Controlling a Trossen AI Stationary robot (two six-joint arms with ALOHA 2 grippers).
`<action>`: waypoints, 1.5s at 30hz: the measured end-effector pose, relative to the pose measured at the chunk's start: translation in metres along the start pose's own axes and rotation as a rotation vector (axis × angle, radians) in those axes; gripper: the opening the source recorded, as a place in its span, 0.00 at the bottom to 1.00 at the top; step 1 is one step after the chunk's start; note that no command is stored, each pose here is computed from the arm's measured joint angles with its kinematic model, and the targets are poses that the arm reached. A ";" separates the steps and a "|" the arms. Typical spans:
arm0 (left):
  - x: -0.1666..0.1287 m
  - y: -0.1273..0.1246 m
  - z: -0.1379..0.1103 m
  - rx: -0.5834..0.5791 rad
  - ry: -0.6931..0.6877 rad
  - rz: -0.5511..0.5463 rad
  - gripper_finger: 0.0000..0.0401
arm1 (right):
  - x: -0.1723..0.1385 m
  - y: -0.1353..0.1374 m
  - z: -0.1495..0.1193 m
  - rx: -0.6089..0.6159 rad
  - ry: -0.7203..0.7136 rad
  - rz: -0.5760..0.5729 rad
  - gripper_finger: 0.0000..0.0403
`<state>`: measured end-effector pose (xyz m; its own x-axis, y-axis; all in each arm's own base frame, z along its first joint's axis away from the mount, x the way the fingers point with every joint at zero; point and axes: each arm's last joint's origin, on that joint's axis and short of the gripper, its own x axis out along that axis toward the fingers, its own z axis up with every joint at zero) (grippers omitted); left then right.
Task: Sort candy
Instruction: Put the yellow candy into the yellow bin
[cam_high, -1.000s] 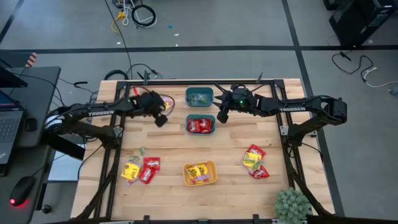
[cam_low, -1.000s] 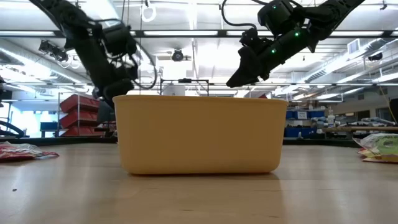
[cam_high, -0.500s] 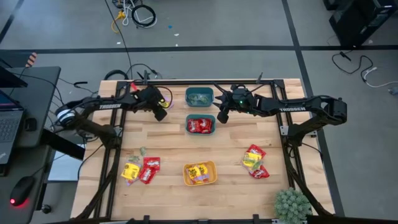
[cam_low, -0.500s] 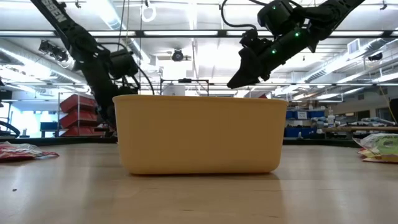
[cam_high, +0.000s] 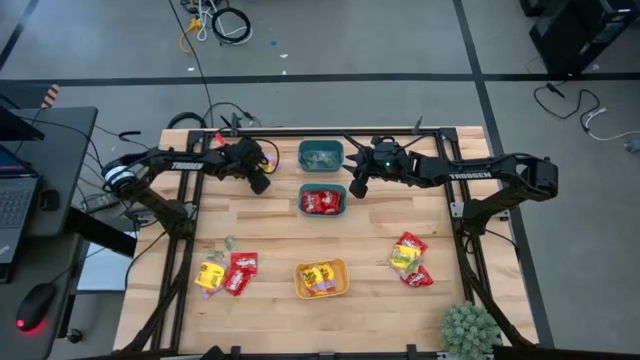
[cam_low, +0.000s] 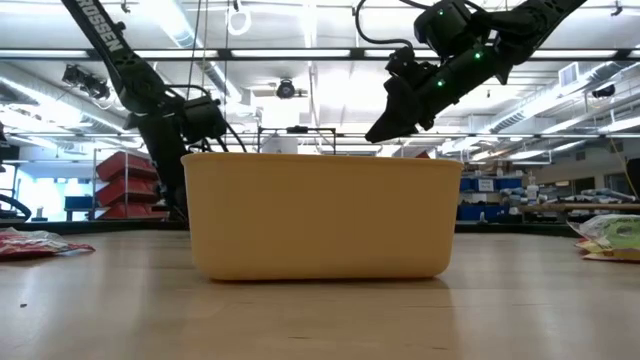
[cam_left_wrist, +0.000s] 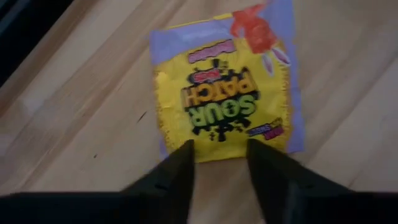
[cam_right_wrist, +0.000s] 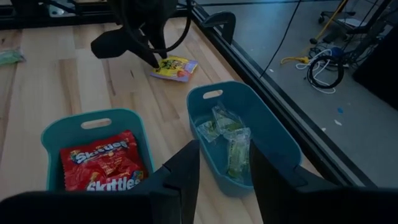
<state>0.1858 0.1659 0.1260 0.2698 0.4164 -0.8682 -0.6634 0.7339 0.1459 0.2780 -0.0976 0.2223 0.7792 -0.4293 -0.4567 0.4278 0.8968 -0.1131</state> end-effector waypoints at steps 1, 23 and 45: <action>0.000 0.000 0.000 0.006 0.000 -0.002 0.29 | 0.000 0.000 0.000 0.000 0.000 0.000 0.31; -0.075 -0.027 0.004 0.163 -0.229 -0.184 0.00 | 0.000 0.000 0.000 -0.002 0.000 0.000 0.31; -0.155 -0.228 -0.009 0.809 -0.565 -0.662 0.00 | 0.000 0.000 0.000 0.018 0.000 0.007 0.30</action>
<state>0.2890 -0.0701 0.2229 0.7983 -0.1430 -0.5851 0.3000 0.9367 0.1804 0.2782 -0.0973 0.2223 0.7825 -0.4229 -0.4570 0.4304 0.8977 -0.0937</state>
